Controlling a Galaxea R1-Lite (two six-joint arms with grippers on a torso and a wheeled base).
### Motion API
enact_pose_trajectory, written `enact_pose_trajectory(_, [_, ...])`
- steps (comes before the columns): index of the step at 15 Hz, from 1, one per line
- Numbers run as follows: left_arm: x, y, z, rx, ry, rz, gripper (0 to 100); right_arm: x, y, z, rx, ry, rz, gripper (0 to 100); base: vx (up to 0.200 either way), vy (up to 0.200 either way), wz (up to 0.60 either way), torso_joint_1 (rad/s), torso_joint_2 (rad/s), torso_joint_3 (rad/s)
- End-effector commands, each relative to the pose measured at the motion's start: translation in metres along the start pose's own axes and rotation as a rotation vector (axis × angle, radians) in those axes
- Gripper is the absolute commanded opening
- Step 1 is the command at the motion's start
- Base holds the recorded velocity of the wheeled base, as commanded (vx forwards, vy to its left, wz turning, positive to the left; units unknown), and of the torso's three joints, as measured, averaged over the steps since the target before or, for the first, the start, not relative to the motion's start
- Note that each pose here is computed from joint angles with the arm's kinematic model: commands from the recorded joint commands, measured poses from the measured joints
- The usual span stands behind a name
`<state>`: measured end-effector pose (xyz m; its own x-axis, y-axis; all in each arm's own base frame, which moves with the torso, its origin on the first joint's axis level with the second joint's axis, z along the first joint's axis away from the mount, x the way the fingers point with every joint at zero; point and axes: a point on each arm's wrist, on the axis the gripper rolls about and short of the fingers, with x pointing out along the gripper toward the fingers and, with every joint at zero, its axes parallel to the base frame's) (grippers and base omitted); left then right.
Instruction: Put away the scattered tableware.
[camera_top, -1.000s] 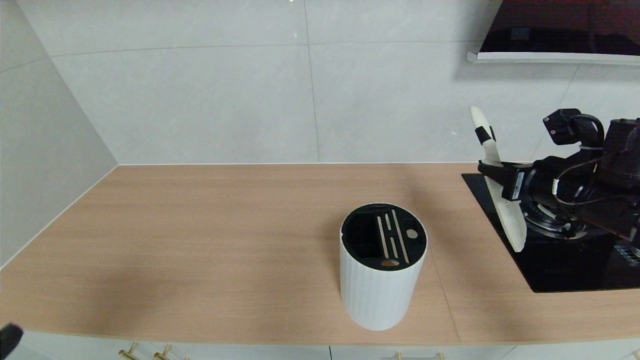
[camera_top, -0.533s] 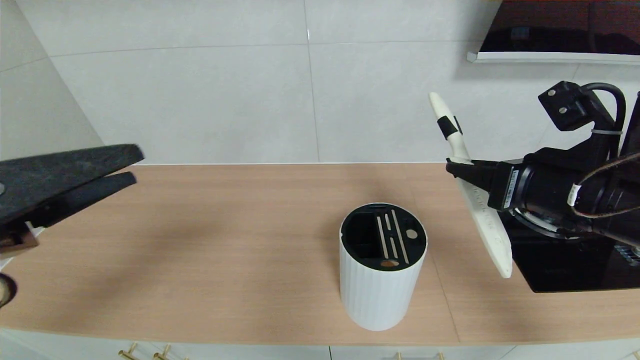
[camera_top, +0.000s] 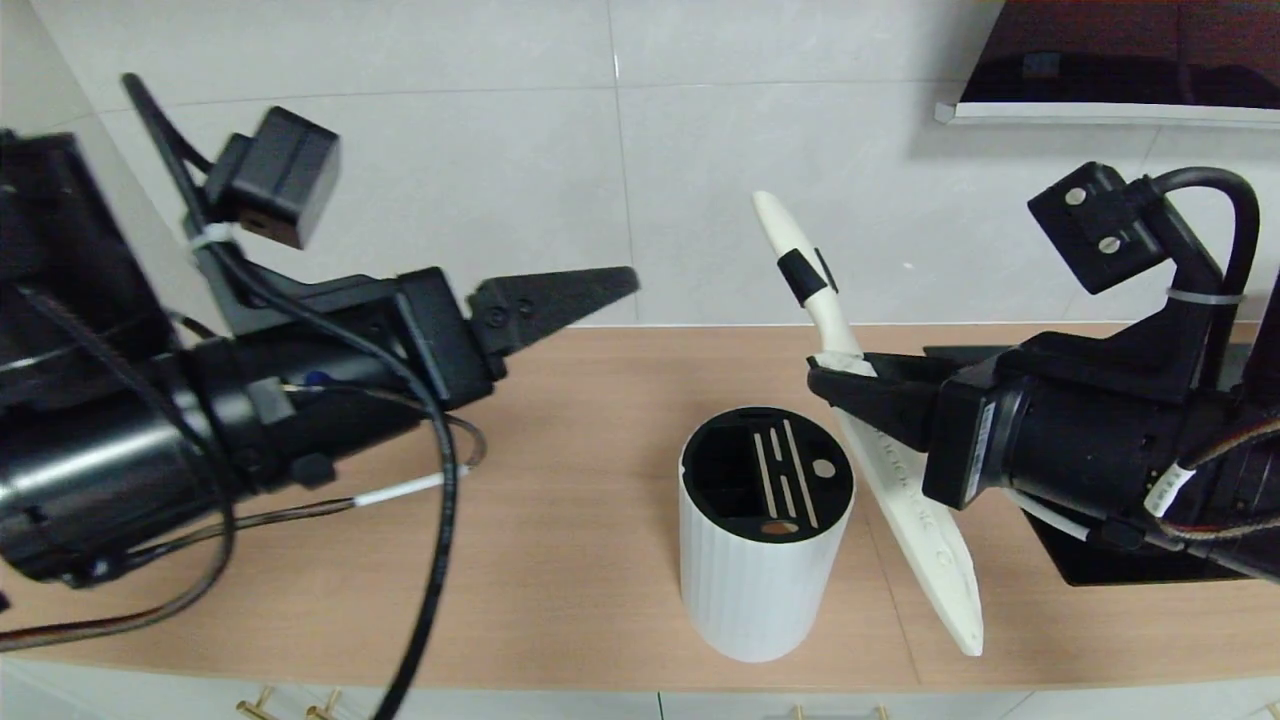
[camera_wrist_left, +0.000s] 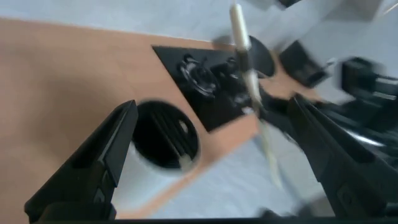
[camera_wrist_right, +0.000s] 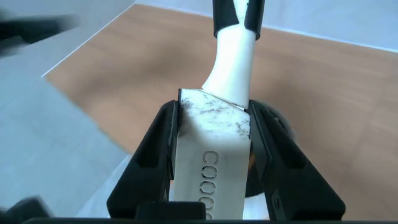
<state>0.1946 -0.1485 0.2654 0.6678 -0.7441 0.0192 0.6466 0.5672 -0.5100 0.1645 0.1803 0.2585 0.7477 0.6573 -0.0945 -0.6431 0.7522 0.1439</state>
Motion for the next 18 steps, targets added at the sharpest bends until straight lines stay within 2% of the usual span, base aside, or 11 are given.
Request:
enact_pose_trajectory(1, [0.038, -0.008, -0.041, 0.005, 0.076, -0.026, 100, 0.009, 0.011, -0.013, -0.011, 0.052, 0.034, 0, 0.000, 0.000, 0.00, 0.000, 0.00, 0.000])
enact_pose_trajectory(3, [0.041, -0.017, -0.043, -0.001, 0.047, -0.038, 100, 0.016, 0.018, -0.023, -0.021, 0.082, 0.031, 0, 0.000, 0.000, 0.00, 0.000, 0.00, 0.000])
enact_pose_trajectory(4, [0.041, -0.017, -0.043, 0.000, 0.042, -0.036, 100, 0.016, 0.019, -0.024, -0.023, 0.088, 0.033, 0, 0.000, 0.000, 0.00, 0.000, 0.00, 0.000])
enact_pose_trajectory(7, [0.045, -0.025, -0.051, -0.039, 0.059, -0.070, 100, 0.016, 0.024, -0.028, -0.026, 0.100, 0.051, 0, 0.000, 0.000, 0.00, 0.000, 0.00, 0.000])
enact_pose_trajectory(9, [0.052, -0.022, -0.058, -0.040, 0.071, -0.046, 100, 0.015, 0.026, -0.028, -0.023, 0.092, 0.060, 0, 0.000, 0.000, 0.00, 0.000, 0.00, 0.000])
enact_pose_trajectory(12, [0.066, -0.019, -0.061, -0.040, 0.032, 0.008, 100, 0.013, 0.027, -0.030, -0.026, 0.099, 0.071, 0, 0.000, 0.000, 0.00, 0.000, 0.00, 0.000])
enact_pose_trajectory(14, [0.066, -0.019, -0.059, -0.040, 0.019, 0.012, 100, 0.013, 0.028, -0.030, -0.026, 0.100, 0.072, 0, 0.000, 0.000, 0.00, 0.000, 0.00, 0.000])
enact_pose_trajectory(18, [0.068, -0.017, -0.062, -0.041, 0.026, 0.018, 100, 0.011, 0.031, -0.032, -0.030, 0.103, 0.087, 0, 0.000, 0.000, 0.00, 0.000, 0.00, 0.000])
